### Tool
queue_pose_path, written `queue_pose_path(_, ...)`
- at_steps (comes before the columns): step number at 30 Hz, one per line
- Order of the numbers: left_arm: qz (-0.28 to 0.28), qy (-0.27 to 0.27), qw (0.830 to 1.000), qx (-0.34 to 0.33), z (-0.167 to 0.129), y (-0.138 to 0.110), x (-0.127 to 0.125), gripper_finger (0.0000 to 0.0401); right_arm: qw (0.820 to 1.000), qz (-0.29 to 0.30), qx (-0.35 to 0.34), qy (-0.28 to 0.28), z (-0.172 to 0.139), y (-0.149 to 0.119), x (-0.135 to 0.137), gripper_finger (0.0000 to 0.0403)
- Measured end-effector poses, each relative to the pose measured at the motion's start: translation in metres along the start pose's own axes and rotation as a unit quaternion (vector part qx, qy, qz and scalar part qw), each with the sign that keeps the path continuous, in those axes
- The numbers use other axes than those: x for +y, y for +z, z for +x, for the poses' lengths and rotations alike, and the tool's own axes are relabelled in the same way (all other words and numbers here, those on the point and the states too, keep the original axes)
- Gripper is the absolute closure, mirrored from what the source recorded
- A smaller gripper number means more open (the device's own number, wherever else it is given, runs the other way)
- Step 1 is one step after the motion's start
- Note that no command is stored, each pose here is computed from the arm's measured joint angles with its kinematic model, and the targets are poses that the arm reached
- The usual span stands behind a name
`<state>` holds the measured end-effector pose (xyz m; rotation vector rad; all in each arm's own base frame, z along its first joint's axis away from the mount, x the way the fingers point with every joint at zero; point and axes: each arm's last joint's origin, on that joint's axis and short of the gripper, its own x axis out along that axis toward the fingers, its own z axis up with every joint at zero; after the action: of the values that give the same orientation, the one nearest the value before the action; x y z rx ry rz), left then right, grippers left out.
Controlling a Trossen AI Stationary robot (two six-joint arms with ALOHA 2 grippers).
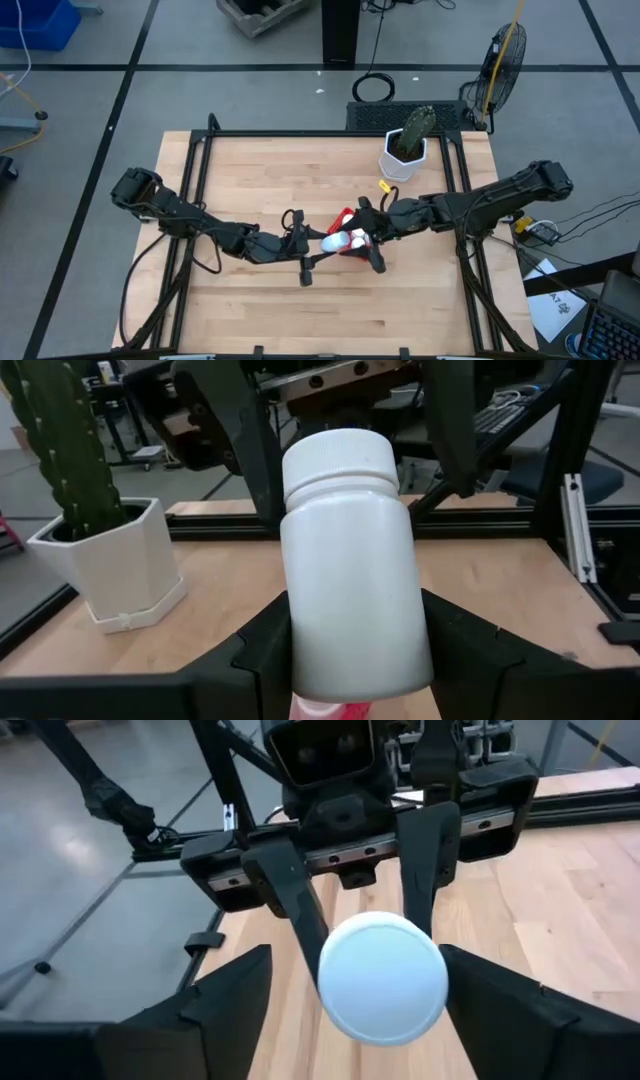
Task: Pick and place pill bottles into a basket
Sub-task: Put the white pill bottle into the red bin
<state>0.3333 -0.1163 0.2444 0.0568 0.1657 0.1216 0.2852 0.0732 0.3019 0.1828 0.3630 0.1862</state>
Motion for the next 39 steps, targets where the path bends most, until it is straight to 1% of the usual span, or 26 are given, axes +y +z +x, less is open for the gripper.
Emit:
queue_pose_path(3, -0.003, -0.001, 1.0, -0.002, 0.0, 0.0, 0.0, 0.022, 1.0, 0.006, -0.002, -0.001, 0.002, 0.0, -0.001, 0.0148)
queue_pose_path(6, -0.005, -0.001, 1.0, -0.001, 0.0, 0.0, 0.0, 0.0216, 1.0, 0.007, -0.001, -0.003, 0.002, 0.0, -0.002, 0.0176)
queue_pose_path(11, -0.009, -0.002, 1.0, 0.0, 0.0, 0.0, 0.0, 0.0223, 1.0, -0.004, 0.0, -0.007, 0.002, 0.0, -0.002, 0.0255)
queue_pose_path(13, -0.009, -0.005, 1.0, 0.0, 0.0, 0.0, 0.0, 0.0222, 1.0, -0.007, 0.001, -0.007, 0.002, 0.0, -0.002, 0.0257)
queue_pose_path(14, -0.011, -0.005, 1.0, 0.001, 0.0, 0.0, 0.0, 0.0214, 1.0, -0.007, 0.002, -0.007, 0.002, -0.001, -0.002, 0.0257)
queue_pose_path(16, -0.011, -0.008, 1.0, 0.01, 0.0, -0.002, 0.0, 0.0187, 1.0, -0.008, 0.008, -0.008, 0.001, -0.002, -0.002, 0.0257)
queue_pose_path(19, -0.011, 0.006, 1.0, 0.029, 0.0, -0.006, 0.001, 0.0136, 0.999, -0.008, 0.031, -0.017, -0.004, -0.004, -0.003, 0.0257)
queue_pose_path(23, 0.01, 0.012, 0.998, 0.055, 0.0, -0.012, 0.002, 0.0079, 0.996, -0.013, 0.074, -0.057, -0.008, -0.013, -0.007, 0.0257)
queue_pose_path(27, 0.023, 0.019, 0.996, 0.083, -0.001, -0.017, 0.002, 0.0041, 0.99, -0.008, 0.106, -0.093, -0.01, -0.018, -0.016, 0.0257)
queue_pose_path(30, 0.021, 0.021, 0.995, 0.1, -0.002, -0.021, 0.003, 0.0022, 0.985, -0.007, 0.128, -0.112, -0.008, -0.022, -0.024, 0.0257)
queue_pose_path(33, 0.014, 0.024, 0.993, 0.114, -0.003, -0.024, 0.003, 0.0011, 0.981, -0.011, 0.151, -0.122, -0.004, -0.027, -0.034, 0.0257)
queue_pose_path(36, 0.009, 0.025, 0.992, 0.12, -0.003, -0.025, 0.004, 0.0011, 0.976, -0.021, 0.174, -0.132, 0.0, -0.032, -0.041, 0.0257)
queue_pose_path(39, 0.016, 0.026, 0.991, 0.132, -0.004, -0.028, 0.004, 0.0015, 0.969, -0.029, 0.202, -0.141, 0.007, -0.039, -0.048, 0.0257)
